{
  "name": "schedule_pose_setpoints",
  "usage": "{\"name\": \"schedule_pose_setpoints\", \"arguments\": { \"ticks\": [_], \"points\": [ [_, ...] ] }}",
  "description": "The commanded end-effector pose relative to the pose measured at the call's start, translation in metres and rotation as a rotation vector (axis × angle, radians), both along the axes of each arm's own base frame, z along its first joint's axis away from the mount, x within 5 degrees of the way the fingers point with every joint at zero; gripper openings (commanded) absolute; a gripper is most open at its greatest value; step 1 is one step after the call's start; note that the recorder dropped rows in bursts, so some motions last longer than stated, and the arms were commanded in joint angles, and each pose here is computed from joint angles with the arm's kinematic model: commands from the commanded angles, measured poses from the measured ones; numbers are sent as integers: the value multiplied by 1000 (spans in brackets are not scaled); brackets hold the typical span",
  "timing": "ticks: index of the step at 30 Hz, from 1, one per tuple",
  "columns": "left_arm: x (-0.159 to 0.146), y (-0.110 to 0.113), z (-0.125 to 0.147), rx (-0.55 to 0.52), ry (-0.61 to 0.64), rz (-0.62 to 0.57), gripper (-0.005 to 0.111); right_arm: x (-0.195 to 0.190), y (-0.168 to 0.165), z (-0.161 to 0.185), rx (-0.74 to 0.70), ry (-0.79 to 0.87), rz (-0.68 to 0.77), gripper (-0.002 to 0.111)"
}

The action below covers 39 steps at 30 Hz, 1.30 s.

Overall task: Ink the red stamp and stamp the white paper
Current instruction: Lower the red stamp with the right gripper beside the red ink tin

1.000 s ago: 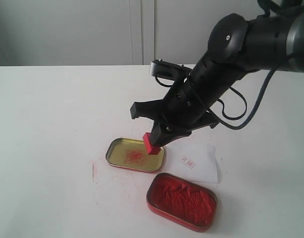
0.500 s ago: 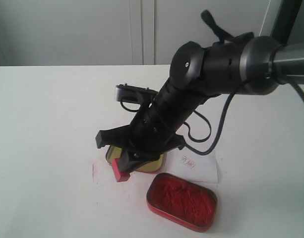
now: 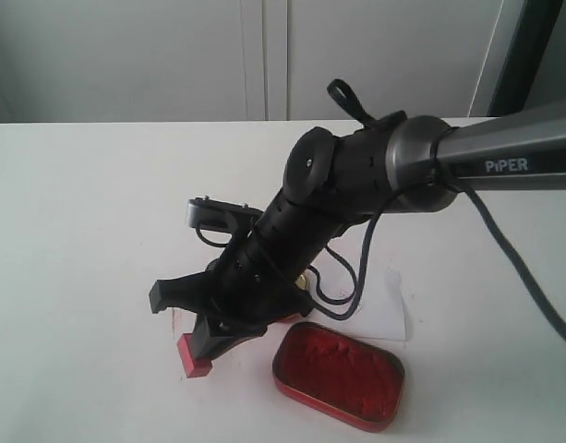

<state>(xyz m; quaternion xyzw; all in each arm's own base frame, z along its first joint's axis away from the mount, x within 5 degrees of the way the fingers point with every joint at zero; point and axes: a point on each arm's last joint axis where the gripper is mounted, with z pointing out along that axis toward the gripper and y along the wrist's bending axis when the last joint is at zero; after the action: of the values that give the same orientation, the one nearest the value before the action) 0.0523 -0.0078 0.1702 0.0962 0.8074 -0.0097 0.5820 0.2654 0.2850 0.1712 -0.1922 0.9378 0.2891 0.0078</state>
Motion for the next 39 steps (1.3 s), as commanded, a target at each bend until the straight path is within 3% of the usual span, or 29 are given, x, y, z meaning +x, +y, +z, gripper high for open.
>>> {"name": "schedule_pose_setpoints", "arguments": {
  "ticks": [1,11,27,32,39],
  "points": [
    [0,0,-1,-1,-4,2,0,-2,3,-7,-4,8,9,0],
    [0,0,-1,-1,-4,2,0,-1,4,-18,-19,28,4,2],
    [0,0,-1,-1,-4,2,0,1,2,-21,-47,-5,25,32],
    [0,0,-1,-1,-4,2,0,7,-6,-25,-154,-69,10,32],
    [0,0,-1,-1,-4,2,0,8,-8,-16,-152,-111,13,32]
  ]
}}
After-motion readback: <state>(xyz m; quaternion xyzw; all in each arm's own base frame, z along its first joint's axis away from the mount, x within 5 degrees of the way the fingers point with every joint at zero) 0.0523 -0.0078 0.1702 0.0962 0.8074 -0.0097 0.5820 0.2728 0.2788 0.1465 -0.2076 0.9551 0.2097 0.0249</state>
